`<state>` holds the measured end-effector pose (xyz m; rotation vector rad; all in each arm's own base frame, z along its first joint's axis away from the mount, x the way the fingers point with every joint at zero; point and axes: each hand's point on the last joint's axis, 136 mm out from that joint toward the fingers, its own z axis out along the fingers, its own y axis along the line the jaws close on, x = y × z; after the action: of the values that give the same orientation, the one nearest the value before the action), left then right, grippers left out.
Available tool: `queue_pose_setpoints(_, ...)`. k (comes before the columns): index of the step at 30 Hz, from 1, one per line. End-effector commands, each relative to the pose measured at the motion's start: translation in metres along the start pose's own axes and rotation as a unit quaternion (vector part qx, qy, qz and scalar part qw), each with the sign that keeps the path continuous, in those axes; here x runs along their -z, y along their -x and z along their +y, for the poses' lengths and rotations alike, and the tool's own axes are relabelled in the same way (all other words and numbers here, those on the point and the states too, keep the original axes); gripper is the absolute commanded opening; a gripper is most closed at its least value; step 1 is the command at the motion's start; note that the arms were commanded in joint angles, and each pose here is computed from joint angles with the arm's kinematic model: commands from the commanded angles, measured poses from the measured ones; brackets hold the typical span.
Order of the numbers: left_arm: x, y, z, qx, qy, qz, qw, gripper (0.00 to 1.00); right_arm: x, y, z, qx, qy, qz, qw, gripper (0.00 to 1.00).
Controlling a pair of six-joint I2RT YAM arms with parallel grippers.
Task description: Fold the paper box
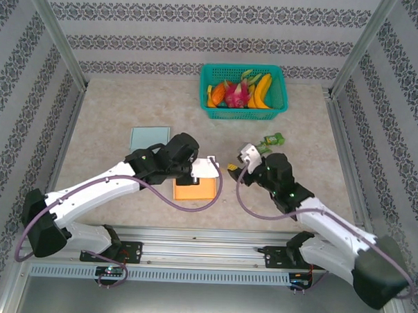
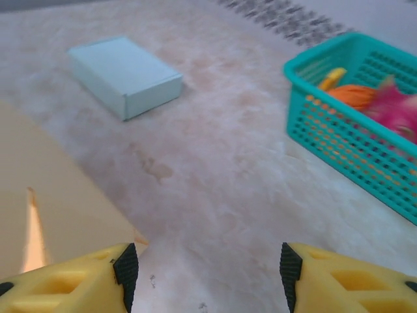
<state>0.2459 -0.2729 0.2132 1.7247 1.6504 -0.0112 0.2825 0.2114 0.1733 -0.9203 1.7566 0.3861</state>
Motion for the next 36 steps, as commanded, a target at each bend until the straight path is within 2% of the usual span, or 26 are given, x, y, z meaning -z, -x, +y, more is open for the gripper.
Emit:
queue_pose_setpoints(1,0.016,0.015,0.004,-0.094,0.006,-0.059,0.994,0.0,-0.006,0.02,0.022,0.137,0.118,-0.032,0.983,0.61)
queue_pose_setpoints(3,0.019,0.016,0.005,-0.096,0.008,-0.065,0.993,0.0,-0.005,0.012,0.027,0.156,0.155,-0.039,0.975,0.61)
queue_pose_setpoints(7,0.019,0.02,0.005,-0.102,0.011,-0.083,0.991,0.0,-0.005,0.005,0.036,0.185,0.195,-0.102,0.958,0.6)
queue_pose_setpoints(12,0.015,0.025,0.002,-0.108,0.005,-0.098,0.989,0.0,-0.016,0.001,0.042,0.192,0.225,-0.093,0.951,0.59)
queue_pose_setpoints(25,-0.014,0.012,0.005,-0.106,0.01,-0.067,0.992,0.0,-0.006,0.013,0.065,0.203,0.278,-0.126,0.93,0.56)
queue_pose_setpoints(31,-0.015,0.011,0.015,-0.099,0.031,-0.072,0.992,0.0,-0.006,0.009,0.076,0.194,0.302,-0.118,0.926,0.57)
queue_pose_setpoints(36,-0.016,0.005,0.018,-0.097,0.038,-0.063,0.993,0.0,-0.011,-0.001,0.067,0.178,0.289,-0.073,0.938,0.59)
